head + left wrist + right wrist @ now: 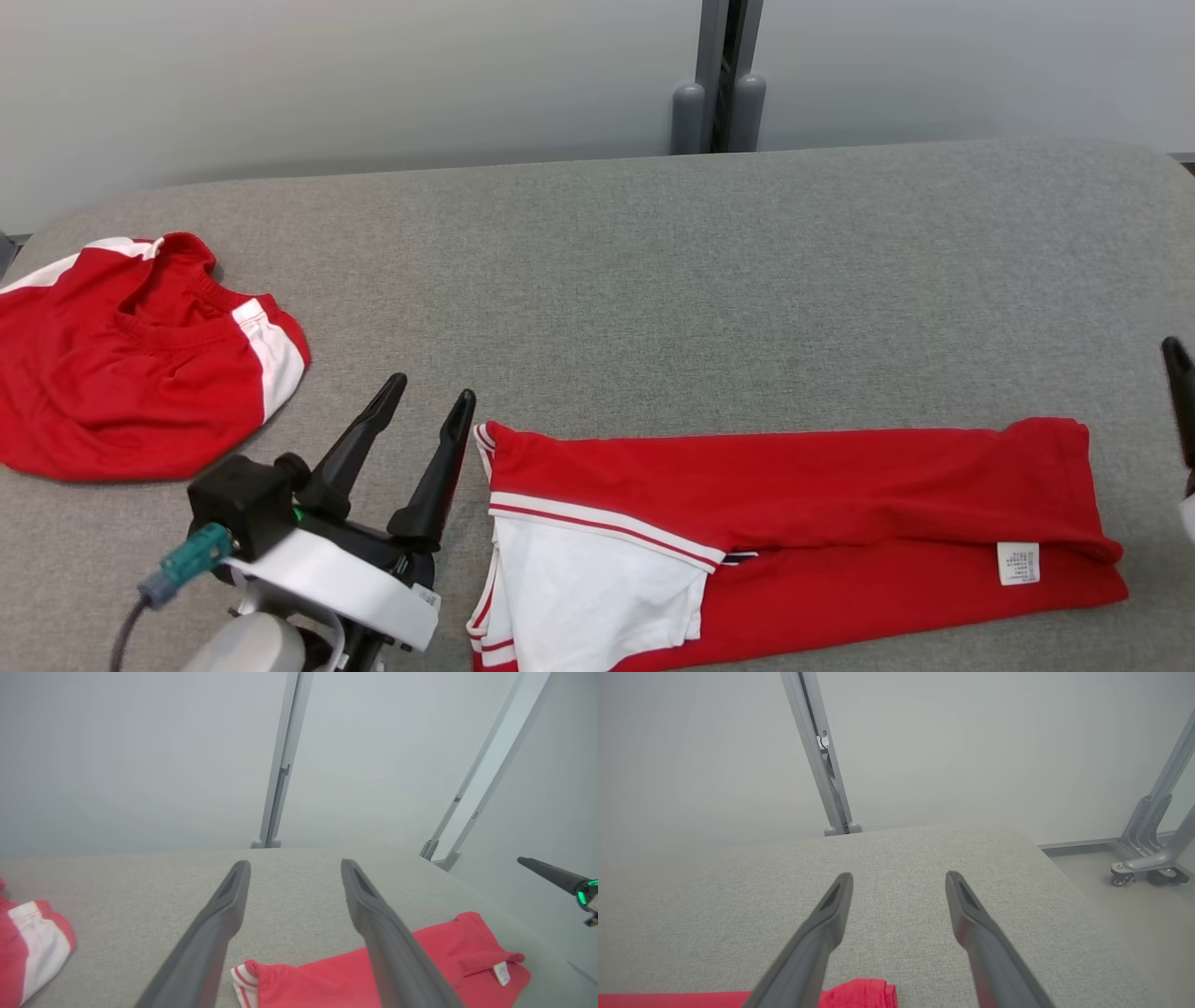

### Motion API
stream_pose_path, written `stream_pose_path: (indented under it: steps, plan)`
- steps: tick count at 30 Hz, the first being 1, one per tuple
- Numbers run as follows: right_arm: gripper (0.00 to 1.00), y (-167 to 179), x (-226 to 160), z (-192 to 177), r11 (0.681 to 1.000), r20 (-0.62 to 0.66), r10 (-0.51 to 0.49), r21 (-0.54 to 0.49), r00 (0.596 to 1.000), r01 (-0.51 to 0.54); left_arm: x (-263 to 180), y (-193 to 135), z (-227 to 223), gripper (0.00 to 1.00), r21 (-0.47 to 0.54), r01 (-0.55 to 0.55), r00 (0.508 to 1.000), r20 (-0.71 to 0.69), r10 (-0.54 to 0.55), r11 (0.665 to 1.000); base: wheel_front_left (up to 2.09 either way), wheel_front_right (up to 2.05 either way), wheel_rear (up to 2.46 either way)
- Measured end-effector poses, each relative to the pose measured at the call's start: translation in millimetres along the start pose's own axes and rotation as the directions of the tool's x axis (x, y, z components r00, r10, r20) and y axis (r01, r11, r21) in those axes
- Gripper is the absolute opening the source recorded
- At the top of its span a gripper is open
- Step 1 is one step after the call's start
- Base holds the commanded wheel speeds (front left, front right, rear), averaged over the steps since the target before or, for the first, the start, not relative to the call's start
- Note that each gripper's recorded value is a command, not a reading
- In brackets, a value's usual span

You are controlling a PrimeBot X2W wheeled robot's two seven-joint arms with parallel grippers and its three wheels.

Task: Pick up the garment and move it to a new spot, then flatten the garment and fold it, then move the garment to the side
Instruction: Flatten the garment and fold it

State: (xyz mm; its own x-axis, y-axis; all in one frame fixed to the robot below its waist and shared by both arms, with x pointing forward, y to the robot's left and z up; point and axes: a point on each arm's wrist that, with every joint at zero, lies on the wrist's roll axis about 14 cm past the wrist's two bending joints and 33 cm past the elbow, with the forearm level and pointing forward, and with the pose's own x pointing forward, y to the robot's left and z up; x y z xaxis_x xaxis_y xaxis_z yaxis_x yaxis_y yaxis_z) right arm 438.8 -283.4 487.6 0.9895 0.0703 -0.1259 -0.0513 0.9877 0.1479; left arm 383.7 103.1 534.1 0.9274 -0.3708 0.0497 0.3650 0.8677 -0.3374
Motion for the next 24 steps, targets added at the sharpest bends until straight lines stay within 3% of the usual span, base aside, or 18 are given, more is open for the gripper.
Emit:
stream_pose_path:
  steps: [11,13,24]
  plan:
    - [1.00,13.8,-30.2,-54.0,0.995,-0.049,-0.059,0.081,0.997,0.063,-2.7,15.5,-31.2,1.00,-0.012,-0.142,0.989,0.033,0.143,0.990,0.00,0.00,0.00]
    - [1.00,15.7,-33.7,-69.0,0.987,-0.082,-0.078,0.135,0.994,0.089,-4.6,13.9,-38.7,1.00,-0.017,-0.139,0.990,0.021,0.140,0.990,0.00,0.00,0.00]
    - [1.00,11.8,-36.4,-112.3,0.966,-0.206,-0.128,0.197,0.970,0.169,-6.5,28.2,-49.3,1.00,0.026,-0.153,0.988,0.004,0.153,0.988,0.00,0.00,0.00]
